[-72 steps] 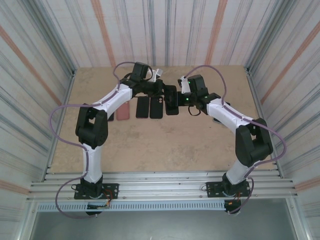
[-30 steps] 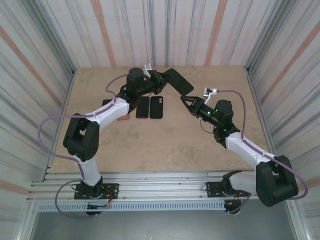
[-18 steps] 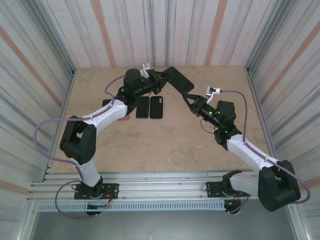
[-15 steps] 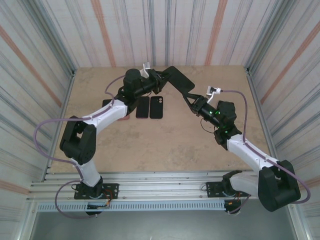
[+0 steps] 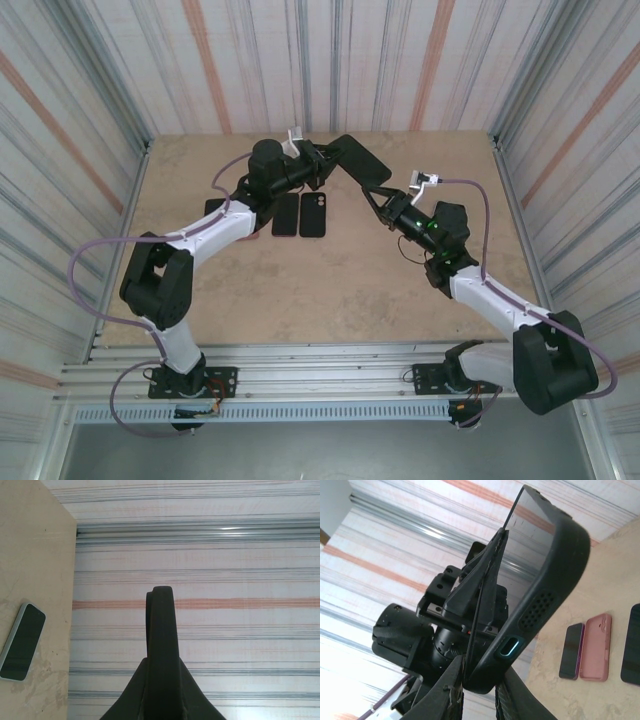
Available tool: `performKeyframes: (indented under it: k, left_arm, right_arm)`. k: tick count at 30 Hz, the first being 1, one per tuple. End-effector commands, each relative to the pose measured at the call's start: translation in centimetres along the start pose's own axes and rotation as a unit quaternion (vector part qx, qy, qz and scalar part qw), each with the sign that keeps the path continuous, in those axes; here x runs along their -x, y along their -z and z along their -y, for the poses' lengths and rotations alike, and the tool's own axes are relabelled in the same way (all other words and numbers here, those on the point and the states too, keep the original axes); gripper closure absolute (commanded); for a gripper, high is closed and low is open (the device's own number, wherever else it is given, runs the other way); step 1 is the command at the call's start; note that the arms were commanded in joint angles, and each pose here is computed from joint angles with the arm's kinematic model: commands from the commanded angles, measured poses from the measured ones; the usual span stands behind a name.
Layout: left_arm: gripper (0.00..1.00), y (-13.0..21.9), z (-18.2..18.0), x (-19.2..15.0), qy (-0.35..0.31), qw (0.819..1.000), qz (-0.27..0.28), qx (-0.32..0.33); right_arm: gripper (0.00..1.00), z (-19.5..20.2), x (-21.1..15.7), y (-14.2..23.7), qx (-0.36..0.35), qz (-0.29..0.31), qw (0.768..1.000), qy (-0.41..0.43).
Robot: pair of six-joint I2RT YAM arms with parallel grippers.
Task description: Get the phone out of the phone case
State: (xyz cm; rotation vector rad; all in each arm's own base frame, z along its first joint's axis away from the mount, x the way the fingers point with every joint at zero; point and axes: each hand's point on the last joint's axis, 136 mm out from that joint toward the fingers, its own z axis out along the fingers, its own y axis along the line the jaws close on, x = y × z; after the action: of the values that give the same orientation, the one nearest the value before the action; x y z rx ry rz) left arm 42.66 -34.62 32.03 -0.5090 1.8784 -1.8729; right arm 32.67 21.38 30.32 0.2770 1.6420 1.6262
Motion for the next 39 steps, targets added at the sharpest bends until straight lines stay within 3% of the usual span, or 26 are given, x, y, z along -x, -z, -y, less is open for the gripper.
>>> performKeyframes:
  k: [1, 11, 25, 39]
  left_arm:
    - [0.94, 1.9, 6.2, -1.3, -0.022, 0.997, -0.006, -0.073]
    - [0.94, 1.9, 6.5, -1.3, -0.004, 0.997, -0.008, -0.083]
    - [0.95, 2.7, 8.2, -1.9, 0.035, 0.994, -0.02, -0.105]
    - [0.99, 3.3, 10.1, -2.6, 0.003, 0.992, -0.035, -0.119]
  right_arm:
    - [0.79, -1.7, -0.1, -0.4, 0.029, -0.009, 1.0, 0.009]
    - [0.85, -1.4, -0.6, -0.7, 0.025, -0.026, 0.999, 0.026]
    - [0.86, 0.7, -2.1, -0.4, -0.011, -0.097, 0.986, 0.133]
    - [0.87, 2.7, -0.2, -0.6, -0.052, -0.081, 0.992, 0.088]
